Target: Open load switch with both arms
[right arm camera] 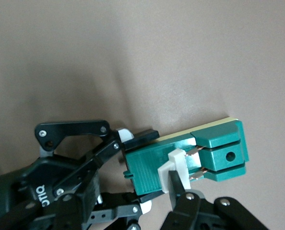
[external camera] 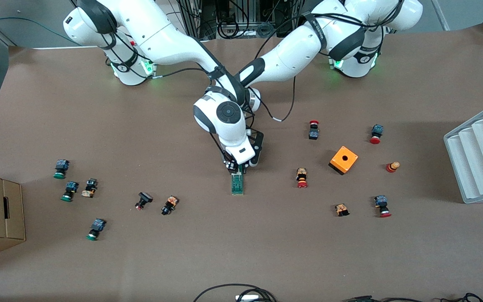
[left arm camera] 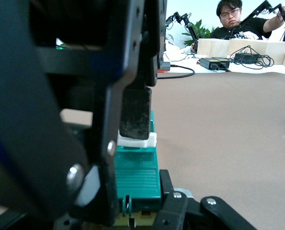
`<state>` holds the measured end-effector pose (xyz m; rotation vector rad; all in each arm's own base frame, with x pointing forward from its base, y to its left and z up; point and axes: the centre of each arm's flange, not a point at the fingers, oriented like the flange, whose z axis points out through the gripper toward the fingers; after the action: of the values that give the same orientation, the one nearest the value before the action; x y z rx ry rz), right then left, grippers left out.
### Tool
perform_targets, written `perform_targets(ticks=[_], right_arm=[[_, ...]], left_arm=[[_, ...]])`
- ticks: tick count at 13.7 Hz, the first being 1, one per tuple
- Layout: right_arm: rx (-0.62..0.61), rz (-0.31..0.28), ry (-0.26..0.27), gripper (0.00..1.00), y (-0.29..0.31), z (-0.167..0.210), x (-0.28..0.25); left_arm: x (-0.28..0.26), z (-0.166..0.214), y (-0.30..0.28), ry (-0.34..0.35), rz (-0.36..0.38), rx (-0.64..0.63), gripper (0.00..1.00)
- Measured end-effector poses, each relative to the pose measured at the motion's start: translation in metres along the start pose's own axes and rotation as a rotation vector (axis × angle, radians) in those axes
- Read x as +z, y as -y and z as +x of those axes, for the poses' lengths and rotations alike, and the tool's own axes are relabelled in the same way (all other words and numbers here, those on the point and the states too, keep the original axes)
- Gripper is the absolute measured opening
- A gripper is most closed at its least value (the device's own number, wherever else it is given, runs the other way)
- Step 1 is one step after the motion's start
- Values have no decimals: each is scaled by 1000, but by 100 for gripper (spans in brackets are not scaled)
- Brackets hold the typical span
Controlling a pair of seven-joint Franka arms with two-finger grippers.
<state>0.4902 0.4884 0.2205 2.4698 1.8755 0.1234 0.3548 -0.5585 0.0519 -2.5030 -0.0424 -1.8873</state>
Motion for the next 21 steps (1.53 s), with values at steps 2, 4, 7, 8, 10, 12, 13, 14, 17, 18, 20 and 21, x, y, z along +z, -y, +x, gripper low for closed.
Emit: perform_targets(ticks=[2,4,7,8,10,12,13,14,17,18,20,21], right_arm=[[0,-2,-4,67,1,-1,1],[0,-3,-6,67,1,-1,1],[0,-4,-8,67,1,-1,2],[0,-5,-9,67,1,-1,2],[0,-5,-9,67,1,-1,2],[0,-5,-10,67,1,-1,2],[0,-5,-10,67,1,-1,2],[0,-5,-10,66,1,-1,2],[0,-7,-13,66,1,-1,2],[0,-8,-14,66,1,-1,3],[0,-9,-16,66,1,-1,3],[1,-9,-16,66,1,-1,3]], left_arm=[[0,0,0,0,0,0,58],[0,0,0,0,0,0,58],[0,0,0,0,0,0,57],[0,0,0,0,0,0,58],[0,0,0,0,0,0,58],[0,0,0,0,0,0,58],[0,0,0,0,0,0,58],[0,0,0,0,0,0,58],[0,0,0,0,0,0,58],[0,0,0,0,0,0,58],[0,0,0,0,0,0,58],[0,0,0,0,0,0,58]])
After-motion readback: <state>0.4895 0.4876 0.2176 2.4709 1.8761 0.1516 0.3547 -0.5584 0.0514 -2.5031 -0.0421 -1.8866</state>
